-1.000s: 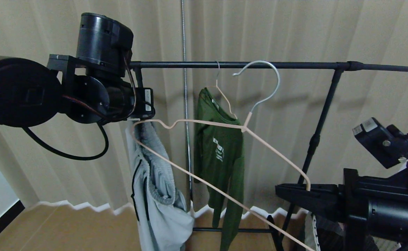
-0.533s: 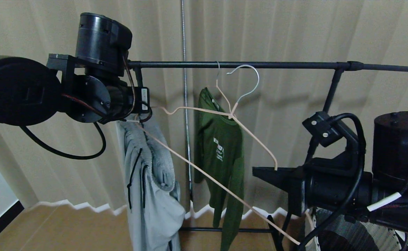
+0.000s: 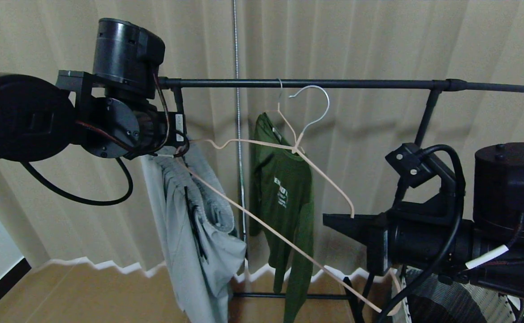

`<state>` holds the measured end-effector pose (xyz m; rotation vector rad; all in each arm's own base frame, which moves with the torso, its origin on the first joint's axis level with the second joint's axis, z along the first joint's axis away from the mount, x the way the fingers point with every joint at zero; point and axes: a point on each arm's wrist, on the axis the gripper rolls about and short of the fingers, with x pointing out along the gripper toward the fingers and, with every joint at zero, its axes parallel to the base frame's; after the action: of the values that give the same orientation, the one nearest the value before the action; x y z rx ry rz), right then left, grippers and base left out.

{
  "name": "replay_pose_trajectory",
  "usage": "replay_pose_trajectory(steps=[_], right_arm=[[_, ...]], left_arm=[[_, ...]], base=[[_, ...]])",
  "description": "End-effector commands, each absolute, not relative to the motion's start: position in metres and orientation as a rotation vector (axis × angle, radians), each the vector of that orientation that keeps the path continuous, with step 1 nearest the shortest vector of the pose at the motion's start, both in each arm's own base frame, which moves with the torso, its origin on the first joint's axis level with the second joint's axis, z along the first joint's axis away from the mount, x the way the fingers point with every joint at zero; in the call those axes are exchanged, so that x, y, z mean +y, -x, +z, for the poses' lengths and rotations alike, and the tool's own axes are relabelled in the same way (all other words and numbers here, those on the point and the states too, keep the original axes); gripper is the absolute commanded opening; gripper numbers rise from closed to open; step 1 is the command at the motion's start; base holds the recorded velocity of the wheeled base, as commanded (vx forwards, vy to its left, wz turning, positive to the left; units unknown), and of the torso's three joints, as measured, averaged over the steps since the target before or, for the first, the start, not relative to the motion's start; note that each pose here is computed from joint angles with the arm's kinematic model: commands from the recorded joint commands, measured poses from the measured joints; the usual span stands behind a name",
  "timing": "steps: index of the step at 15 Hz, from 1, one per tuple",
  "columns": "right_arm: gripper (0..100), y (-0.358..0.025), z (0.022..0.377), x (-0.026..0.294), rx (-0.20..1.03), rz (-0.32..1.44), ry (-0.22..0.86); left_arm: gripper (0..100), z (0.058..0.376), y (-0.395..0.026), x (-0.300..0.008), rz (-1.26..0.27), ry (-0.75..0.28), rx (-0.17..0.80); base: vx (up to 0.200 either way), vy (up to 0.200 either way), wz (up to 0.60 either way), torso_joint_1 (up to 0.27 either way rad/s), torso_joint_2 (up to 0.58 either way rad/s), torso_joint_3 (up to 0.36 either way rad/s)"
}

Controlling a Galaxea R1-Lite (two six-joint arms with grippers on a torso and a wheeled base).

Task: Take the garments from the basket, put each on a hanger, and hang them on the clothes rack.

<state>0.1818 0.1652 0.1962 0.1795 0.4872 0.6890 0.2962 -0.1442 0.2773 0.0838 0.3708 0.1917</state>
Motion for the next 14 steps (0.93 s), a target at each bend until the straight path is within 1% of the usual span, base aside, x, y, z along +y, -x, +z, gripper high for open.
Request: replay_pose_trajectory(steps=[1, 8, 14], right_arm=[[0, -0.178, 0.201, 0.162, 0.468, 0.693, -0.186], [0, -0.177, 0.204, 0.16, 0.456, 0.694, -0.19], [0, -0.184, 0.19, 0.174, 0.512, 0.707, -0.166]], left_arm=[[0, 0.278, -0.295, -0.143, 0.193, -0.081, 0.368], [0, 0.273, -0.294, -0.146, 0.186, -0.094, 0.382], [0, 0.278, -0.284, -0.157, 0.142, -0.089, 0.367]], base=[[0.0, 0.0, 0.0, 0.0, 0.0, 0.0], [0.0, 0.0, 0.0, 0.0, 0.0, 0.0], [0.0, 0.0, 0.0, 0.0, 0.0, 0.0]])
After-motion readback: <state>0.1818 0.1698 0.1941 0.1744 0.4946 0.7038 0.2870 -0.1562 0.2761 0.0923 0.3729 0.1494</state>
